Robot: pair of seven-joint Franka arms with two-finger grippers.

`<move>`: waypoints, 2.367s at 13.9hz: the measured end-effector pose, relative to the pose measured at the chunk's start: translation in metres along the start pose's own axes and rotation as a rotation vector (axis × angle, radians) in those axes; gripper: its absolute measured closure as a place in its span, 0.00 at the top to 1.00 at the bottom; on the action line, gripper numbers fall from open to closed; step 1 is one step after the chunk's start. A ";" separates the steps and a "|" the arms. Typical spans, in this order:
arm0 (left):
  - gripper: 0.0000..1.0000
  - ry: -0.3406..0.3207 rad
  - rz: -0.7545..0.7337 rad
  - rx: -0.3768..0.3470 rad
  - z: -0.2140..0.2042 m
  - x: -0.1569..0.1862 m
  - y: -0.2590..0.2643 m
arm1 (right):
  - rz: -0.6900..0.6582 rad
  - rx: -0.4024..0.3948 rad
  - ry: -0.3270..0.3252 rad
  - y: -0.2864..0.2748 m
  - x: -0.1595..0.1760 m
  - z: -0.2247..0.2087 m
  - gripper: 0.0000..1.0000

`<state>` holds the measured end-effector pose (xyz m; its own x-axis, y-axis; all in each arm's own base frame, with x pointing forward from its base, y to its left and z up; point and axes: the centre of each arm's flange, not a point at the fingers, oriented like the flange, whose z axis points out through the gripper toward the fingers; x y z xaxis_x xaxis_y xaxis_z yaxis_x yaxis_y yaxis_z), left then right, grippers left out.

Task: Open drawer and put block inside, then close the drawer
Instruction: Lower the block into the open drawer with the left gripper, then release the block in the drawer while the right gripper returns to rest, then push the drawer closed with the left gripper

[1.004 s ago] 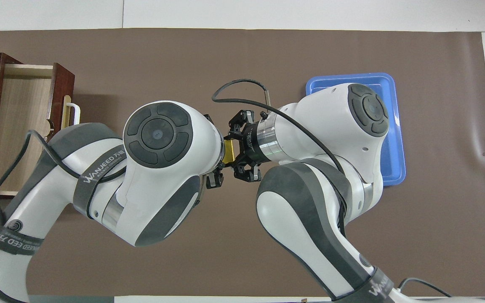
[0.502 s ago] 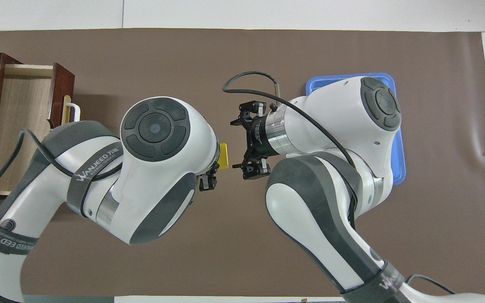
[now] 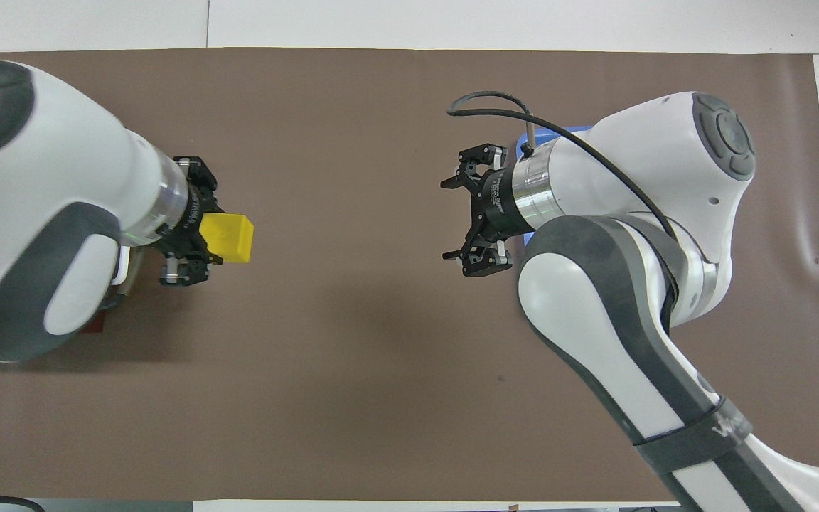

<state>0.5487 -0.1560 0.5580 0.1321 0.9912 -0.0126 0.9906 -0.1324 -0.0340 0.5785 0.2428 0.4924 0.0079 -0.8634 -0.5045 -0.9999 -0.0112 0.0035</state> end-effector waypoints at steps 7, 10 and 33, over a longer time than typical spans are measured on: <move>0.56 -0.005 0.047 -0.033 0.002 0.197 -0.002 | -0.203 -0.082 0.012 -0.009 0.093 -0.062 1.00; 0.56 -0.006 0.034 -0.031 0.033 0.216 -0.005 | -0.346 -0.126 0.034 -0.006 0.130 -0.083 1.00; 1.00 -0.003 -0.107 -0.041 0.069 0.216 -0.023 | -1.579 -0.465 0.299 0.086 0.173 -0.262 1.00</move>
<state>0.5518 0.0610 0.4869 0.0255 0.9996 -0.0139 0.9997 -0.0254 0.0058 0.4958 -0.0397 0.6315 0.9925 0.0820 -0.0909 0.0779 -0.9958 -0.0475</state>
